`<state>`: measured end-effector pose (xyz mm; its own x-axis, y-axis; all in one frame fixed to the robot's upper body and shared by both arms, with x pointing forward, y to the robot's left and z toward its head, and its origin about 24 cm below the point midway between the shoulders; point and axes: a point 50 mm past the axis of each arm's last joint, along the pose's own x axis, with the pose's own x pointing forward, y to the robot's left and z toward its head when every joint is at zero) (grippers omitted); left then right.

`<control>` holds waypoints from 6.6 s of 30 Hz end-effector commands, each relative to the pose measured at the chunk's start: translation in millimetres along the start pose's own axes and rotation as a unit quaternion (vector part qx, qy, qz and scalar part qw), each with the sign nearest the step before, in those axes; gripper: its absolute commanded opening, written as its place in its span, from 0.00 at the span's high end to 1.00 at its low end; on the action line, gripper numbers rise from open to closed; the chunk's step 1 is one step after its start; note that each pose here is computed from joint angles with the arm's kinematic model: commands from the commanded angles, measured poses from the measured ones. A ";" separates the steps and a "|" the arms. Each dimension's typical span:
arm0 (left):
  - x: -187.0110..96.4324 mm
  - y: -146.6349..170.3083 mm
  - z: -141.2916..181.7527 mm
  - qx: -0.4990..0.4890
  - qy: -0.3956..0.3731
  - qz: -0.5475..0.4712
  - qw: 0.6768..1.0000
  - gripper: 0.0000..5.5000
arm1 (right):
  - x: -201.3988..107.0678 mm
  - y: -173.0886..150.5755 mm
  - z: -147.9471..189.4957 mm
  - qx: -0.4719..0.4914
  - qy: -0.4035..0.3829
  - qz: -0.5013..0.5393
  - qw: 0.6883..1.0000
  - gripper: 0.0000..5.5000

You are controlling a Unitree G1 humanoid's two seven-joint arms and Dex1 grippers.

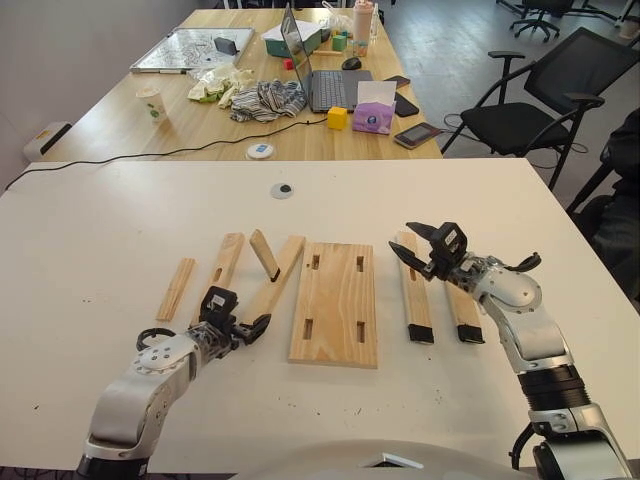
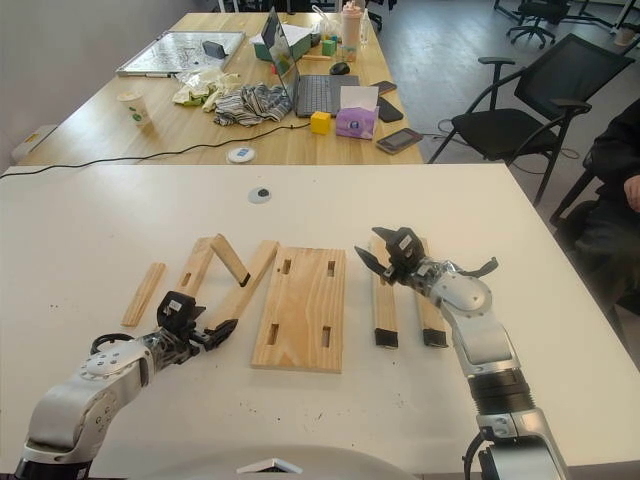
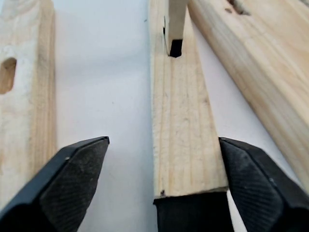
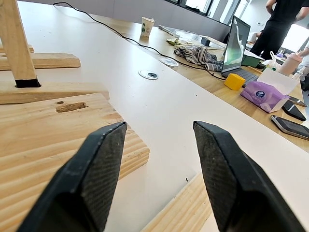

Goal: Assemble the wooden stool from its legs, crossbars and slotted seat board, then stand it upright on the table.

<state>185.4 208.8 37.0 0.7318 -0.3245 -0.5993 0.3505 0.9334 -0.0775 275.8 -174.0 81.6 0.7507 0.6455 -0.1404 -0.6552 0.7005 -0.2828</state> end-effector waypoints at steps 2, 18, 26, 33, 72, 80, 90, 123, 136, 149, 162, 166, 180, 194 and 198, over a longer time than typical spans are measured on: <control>2.6 -3.4 -8.7 -0.009 0.011 -0.007 1.000 0.29 | 0.0 -0.6 0.6 -0.006 0.005 0.004 1.000 0.54; 7.1 9.8 0.3 0.041 0.006 0.028 0.999 0.63 | 1.9 -8.1 10.1 0.088 -0.042 -0.024 0.995 0.54; -1.5 21.0 147.6 -0.100 -0.203 -0.166 0.960 0.63 | 23.9 -37.0 29.9 0.469 -0.184 0.005 0.864 0.35; 12.8 -24.3 144.5 -0.285 -0.181 -0.428 0.839 0.63 | 53.2 -4.4 40.5 0.655 -0.203 0.211 0.696 0.16; -2.1 -42.8 119.7 -0.262 -0.148 -0.450 0.841 0.57 | 55.7 20.0 63.6 0.673 -0.212 0.273 0.654 0.61; 6.9 -28.5 114.3 -0.294 -0.143 -0.425 0.844 0.36 | 56.9 15.1 59.3 0.647 -0.208 0.239 0.693 0.62; -15.2 31.2 96.9 -0.249 -0.173 -0.345 0.888 0.21 | 7.0 -25.3 37.0 0.472 -0.199 0.219 0.830 0.62; -4.6 45.5 99.5 -0.272 -0.184 -0.301 0.895 0.21 | -34.6 33.7 -38.4 0.128 0.073 0.401 0.904 0.63; -2.2 39.2 88.0 -0.285 -0.192 -0.284 0.895 0.21 | -62.2 37.7 -90.0 -0.047 0.298 0.484 0.821 0.63; 2.6 37.6 85.2 -0.299 -0.208 -0.271 0.891 0.21 | 19.1 34.0 -48.0 -0.046 0.374 0.541 0.752 0.63; -1.2 46.2 79.2 -0.306 -0.210 -0.247 0.895 0.21 | -34.9 30.6 -122.2 0.010 0.488 0.452 0.746 0.63; -2.2 51.1 77.6 -0.310 -0.214 -0.233 0.897 0.21 | -70.9 26.3 -117.7 0.035 0.482 0.436 0.759 0.63; -3.2 51.0 75.8 -0.312 -0.215 -0.229 0.897 0.21 | -44.1 33.7 -17.1 0.109 0.285 0.285 0.909 0.53; -11.1 50.5 69.8 -0.318 -0.227 -0.217 0.894 0.21 | -67.4 -81.2 11.3 0.123 0.249 0.004 0.961 0.20; -9.8 50.7 70.2 -0.320 -0.227 -0.215 0.895 0.21 | -52.6 -58.1 -17.3 0.222 0.236 -0.061 0.944 0.20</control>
<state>236.1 248.7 93.6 0.8187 -0.5735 -0.0274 0.3600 0.5500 -0.7536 278.1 -260.0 96.8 0.6859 0.4422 -0.5779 -0.5076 0.8598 0.0555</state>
